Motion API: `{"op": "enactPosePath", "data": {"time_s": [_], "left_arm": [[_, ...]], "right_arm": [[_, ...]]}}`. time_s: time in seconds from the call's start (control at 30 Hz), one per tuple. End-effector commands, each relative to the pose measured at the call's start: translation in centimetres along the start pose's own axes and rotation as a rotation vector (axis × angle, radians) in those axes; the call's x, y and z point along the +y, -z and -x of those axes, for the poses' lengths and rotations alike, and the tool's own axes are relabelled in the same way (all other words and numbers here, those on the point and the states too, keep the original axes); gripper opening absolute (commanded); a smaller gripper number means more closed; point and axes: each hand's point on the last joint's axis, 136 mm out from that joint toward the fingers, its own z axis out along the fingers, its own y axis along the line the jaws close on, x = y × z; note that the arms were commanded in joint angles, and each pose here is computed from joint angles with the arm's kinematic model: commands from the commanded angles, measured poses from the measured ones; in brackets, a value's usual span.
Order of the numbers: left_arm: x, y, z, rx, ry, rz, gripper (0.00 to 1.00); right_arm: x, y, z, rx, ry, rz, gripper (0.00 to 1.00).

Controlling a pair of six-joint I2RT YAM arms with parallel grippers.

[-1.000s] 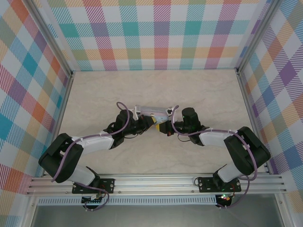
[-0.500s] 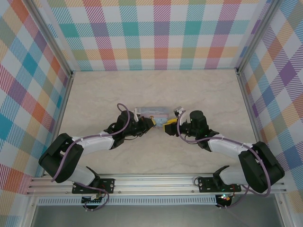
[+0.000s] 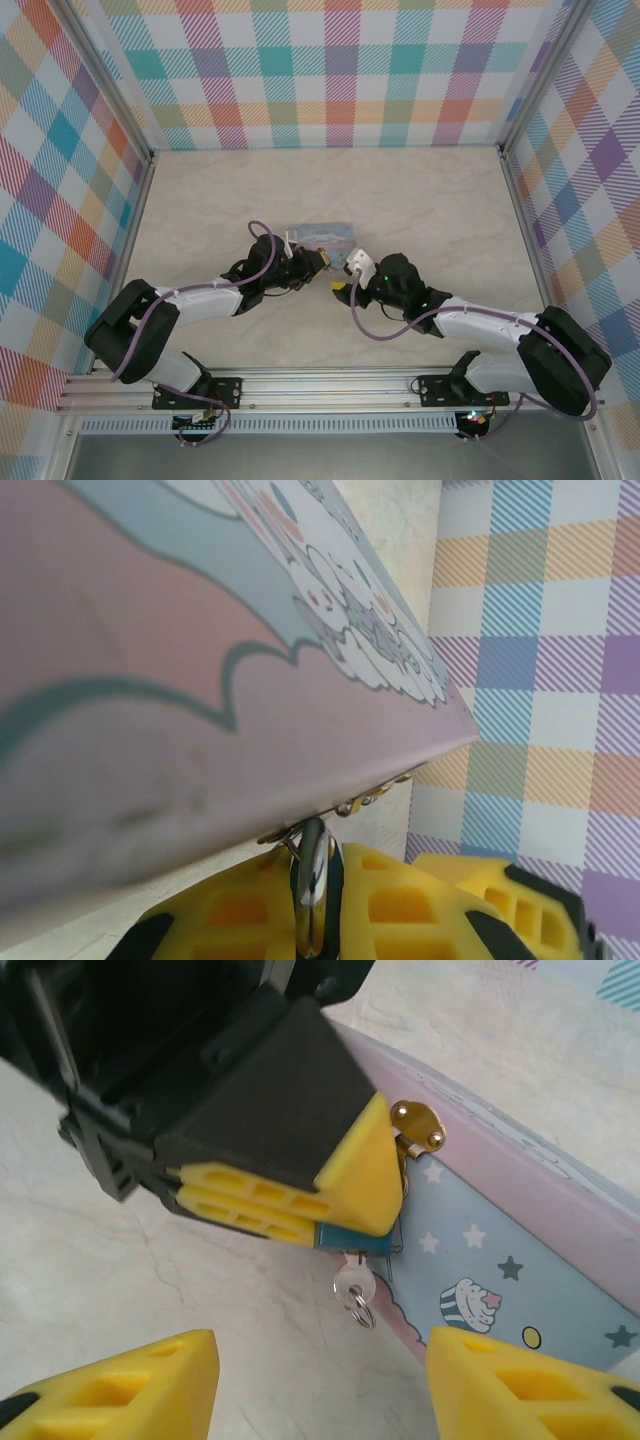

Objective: Unlock a padlock with a key

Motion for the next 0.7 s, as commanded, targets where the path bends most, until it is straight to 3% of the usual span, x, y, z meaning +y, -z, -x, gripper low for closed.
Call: {"op": "enactPosePath", "data": {"time_s": [0.0,0.47,0.67], "left_arm": [[-0.5,-0.1,0.0,-0.007,0.066,-0.017,0.00],[-0.8,0.2,-0.3,0.007,0.068,-0.024,0.00],[-0.9,0.1,-0.3,0.010,0.072,-0.027,0.00]], "right_arm": [[-1.5,-0.6,0.1,0.005,0.156,-0.136,0.57],[-1.7,-2.6,1.8,-0.027,0.222,-0.196,0.56],[-0.8,-3.1,1.9,-0.026,0.234,-0.163,0.49]]}}
